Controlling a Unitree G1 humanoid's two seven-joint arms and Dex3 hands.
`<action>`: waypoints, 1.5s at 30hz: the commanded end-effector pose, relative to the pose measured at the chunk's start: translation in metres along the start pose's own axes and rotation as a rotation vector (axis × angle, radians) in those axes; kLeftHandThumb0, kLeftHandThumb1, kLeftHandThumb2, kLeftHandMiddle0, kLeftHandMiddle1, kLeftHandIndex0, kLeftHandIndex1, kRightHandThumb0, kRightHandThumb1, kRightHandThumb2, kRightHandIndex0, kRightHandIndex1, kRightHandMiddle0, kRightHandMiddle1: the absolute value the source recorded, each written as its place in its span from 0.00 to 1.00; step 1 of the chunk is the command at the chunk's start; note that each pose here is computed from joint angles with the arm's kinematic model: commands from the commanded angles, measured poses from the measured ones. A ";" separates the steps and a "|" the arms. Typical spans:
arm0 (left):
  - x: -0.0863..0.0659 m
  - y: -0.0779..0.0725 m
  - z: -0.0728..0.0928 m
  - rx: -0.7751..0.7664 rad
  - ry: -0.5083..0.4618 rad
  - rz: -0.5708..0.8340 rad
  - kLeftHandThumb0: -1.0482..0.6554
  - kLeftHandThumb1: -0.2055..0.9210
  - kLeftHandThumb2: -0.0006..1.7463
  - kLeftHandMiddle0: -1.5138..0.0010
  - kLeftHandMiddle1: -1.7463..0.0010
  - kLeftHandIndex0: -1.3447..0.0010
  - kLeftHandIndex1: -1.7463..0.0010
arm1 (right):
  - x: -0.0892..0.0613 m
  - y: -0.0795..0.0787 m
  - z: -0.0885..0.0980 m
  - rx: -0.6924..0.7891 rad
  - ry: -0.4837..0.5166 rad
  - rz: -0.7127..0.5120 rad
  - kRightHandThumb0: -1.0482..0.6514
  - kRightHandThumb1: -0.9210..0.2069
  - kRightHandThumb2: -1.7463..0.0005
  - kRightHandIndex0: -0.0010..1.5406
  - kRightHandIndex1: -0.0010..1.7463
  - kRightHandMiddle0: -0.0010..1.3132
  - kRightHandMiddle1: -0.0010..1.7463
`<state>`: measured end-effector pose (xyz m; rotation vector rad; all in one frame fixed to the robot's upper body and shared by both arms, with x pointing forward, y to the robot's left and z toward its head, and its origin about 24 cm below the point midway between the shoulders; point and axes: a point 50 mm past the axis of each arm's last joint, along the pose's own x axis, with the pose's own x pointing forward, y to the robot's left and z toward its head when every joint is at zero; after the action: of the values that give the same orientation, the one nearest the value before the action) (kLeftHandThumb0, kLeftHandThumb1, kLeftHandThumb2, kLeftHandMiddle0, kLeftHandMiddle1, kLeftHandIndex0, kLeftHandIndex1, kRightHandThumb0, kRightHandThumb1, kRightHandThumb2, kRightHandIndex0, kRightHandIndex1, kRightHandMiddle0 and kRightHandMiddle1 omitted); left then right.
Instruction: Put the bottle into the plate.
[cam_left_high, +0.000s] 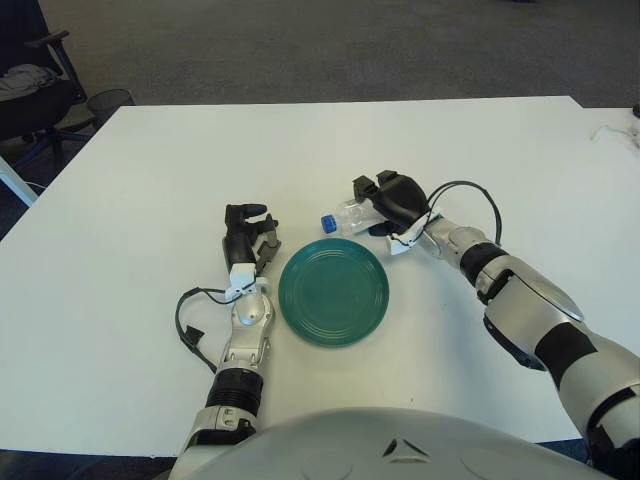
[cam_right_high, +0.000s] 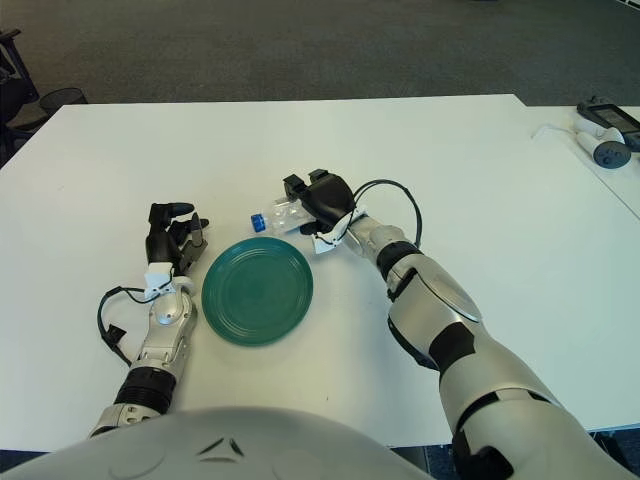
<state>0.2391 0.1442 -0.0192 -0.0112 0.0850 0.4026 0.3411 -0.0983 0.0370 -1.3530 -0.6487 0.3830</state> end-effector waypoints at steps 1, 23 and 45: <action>-0.012 0.009 -0.027 0.041 0.135 0.007 0.40 0.88 0.41 0.59 0.32 0.79 0.00 | 0.009 -0.024 -0.010 0.058 0.056 -0.158 0.33 0.58 0.21 0.79 1.00 0.49 1.00; -0.011 0.010 -0.027 0.045 0.123 -0.007 0.40 0.88 0.40 0.59 0.32 0.80 0.00 | 0.030 -0.104 -0.007 0.449 0.117 -0.677 0.34 0.56 0.23 0.81 1.00 0.48 1.00; -0.015 0.006 -0.028 0.006 0.141 -0.017 0.40 0.91 0.38 0.59 0.32 0.81 0.00 | -0.015 -0.087 0.082 0.542 -0.325 -0.352 0.34 0.56 0.23 0.79 1.00 0.47 1.00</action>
<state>0.2401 0.1436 -0.0195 -0.0275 0.0846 0.3731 0.2802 -0.0609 0.1325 -0.6112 -0.9565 0.3578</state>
